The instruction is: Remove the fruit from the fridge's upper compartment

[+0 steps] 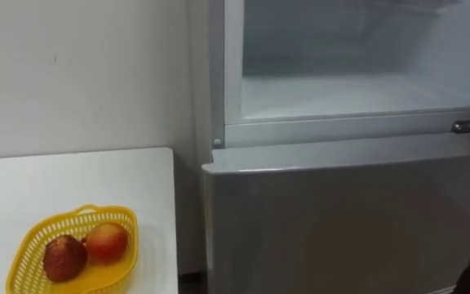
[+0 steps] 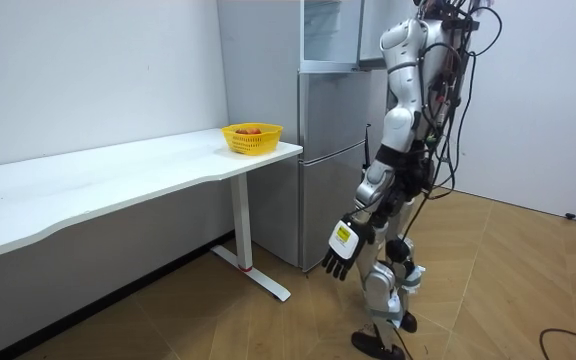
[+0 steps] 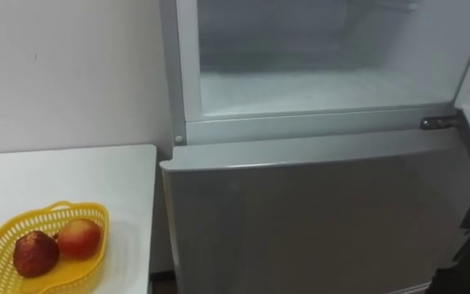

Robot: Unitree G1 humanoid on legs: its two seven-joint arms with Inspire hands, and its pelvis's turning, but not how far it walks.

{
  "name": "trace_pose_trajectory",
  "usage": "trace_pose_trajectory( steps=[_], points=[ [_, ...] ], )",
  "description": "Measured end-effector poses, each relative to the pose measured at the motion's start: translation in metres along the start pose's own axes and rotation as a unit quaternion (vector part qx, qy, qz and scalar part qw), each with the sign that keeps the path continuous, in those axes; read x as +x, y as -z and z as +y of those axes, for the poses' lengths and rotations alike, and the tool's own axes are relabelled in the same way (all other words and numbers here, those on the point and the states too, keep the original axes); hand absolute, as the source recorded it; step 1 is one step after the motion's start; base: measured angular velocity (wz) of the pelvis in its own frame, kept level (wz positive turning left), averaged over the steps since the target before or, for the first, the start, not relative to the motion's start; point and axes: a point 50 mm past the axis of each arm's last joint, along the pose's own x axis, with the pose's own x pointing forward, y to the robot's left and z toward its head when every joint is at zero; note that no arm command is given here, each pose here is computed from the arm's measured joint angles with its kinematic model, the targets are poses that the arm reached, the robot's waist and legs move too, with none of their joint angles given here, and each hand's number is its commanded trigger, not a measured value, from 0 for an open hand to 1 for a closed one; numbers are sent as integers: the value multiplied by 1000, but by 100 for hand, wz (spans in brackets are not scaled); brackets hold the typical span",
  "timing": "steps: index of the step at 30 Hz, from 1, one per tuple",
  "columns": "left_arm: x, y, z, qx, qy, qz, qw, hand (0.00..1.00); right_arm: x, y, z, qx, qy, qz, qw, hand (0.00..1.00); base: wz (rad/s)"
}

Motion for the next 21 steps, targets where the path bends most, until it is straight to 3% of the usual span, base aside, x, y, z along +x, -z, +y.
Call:
trace_pose_trajectory(
  steps=[10,21],
  points=[
    [1,-2,0,11,5,-3,1000,0,-1,3,8,-30,-29,0,999,0,0],
    [4,-12,0,28,12,-1,1000,0,-5,19,37,-95,-125,7,988,0,-2]
  ],
)
